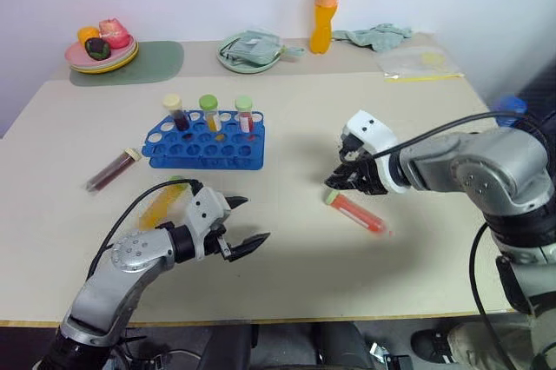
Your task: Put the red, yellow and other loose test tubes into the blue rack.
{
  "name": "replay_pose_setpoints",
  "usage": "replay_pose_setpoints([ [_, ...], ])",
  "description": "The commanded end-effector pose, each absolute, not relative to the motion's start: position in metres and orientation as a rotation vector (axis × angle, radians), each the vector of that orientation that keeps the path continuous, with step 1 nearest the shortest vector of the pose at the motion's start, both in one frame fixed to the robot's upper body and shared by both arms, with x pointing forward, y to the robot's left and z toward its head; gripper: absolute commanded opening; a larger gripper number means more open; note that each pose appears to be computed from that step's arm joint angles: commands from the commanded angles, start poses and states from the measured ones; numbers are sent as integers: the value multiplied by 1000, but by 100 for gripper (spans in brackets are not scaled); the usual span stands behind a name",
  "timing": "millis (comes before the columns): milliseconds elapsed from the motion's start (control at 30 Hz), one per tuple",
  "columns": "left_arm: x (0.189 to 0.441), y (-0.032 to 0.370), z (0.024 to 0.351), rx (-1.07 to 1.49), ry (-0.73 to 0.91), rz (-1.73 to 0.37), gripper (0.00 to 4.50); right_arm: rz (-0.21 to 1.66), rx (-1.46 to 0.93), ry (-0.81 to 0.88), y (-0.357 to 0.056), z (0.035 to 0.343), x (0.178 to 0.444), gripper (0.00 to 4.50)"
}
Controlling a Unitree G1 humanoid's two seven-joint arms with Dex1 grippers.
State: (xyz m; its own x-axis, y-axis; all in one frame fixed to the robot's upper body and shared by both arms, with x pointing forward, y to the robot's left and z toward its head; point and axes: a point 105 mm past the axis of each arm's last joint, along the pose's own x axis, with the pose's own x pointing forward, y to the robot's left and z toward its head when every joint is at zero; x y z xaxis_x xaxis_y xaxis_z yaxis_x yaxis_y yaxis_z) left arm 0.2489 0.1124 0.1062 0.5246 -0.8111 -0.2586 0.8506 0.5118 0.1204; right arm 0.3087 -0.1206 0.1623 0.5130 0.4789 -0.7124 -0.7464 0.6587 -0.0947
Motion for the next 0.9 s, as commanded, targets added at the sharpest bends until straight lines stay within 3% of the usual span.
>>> replay_pose_setpoints([
  [33, 242, 103, 116, 265, 139, -1084, 450, 819, -452, 696, -117, 174, 298, 173],
  [267, 239, 93, 120, 263, 133, -1141, 450, 798, -521, 826, -123, 151, 288, 173],
  [467, 238, 90, 121, 253, 130, -1143, 450, 718, -561, 832, -134, 143, 301, 173],
  [900, 238, 89, 118, 248, 126, -1131, 450, 714, -546, 903, -136, 129, 299, 173],
])
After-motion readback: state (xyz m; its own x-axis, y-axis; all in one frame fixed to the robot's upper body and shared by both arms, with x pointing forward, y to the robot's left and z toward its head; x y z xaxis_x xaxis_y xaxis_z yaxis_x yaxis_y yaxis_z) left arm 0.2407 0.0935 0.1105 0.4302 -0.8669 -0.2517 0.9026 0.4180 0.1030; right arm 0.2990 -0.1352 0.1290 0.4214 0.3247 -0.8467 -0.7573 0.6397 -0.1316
